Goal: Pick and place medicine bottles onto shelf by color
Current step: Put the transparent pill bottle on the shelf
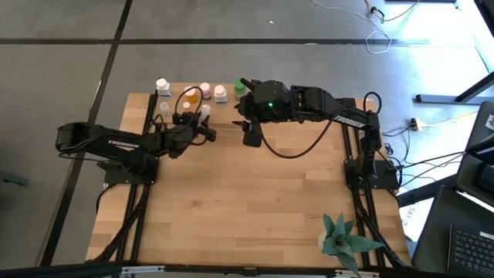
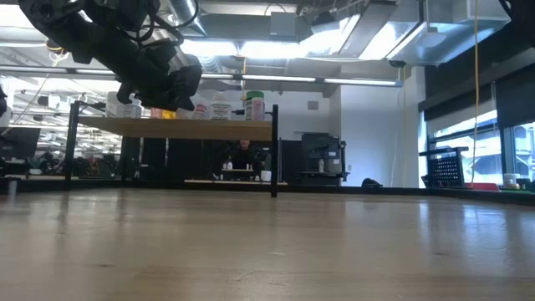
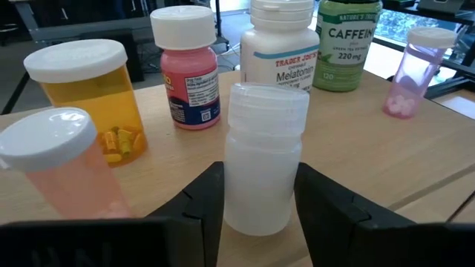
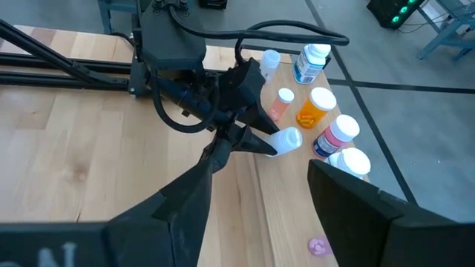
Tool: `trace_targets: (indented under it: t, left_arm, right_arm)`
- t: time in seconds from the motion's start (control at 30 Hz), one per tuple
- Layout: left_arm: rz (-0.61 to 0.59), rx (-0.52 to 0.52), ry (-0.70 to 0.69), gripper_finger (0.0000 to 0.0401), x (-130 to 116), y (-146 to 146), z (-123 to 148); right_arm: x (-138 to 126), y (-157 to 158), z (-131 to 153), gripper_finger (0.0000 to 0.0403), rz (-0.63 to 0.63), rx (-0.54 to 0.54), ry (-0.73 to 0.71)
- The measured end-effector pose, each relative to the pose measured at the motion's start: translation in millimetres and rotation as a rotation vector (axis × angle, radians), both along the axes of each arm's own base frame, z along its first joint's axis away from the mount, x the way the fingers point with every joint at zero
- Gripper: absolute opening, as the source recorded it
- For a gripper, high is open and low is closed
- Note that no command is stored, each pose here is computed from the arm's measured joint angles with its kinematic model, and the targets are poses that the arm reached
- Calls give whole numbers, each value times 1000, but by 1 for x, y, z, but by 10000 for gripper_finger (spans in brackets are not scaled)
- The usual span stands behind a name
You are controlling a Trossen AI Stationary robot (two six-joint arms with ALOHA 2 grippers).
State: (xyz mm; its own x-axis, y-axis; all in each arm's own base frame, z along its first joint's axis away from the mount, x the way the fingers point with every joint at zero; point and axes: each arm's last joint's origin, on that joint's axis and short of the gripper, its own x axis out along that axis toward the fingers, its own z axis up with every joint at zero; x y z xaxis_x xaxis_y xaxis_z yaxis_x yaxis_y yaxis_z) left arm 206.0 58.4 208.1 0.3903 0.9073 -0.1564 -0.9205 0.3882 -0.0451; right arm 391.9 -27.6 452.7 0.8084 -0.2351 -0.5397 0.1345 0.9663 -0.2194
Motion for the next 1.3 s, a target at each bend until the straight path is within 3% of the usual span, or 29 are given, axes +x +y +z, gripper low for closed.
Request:
trace_targets:
  t: [1.3]
  left_arm:
    - [-12, -5, 2, 148, 0, 1, 0]
  right_arm:
    - [-1, -13, -1, 226, -59, 41, -5]
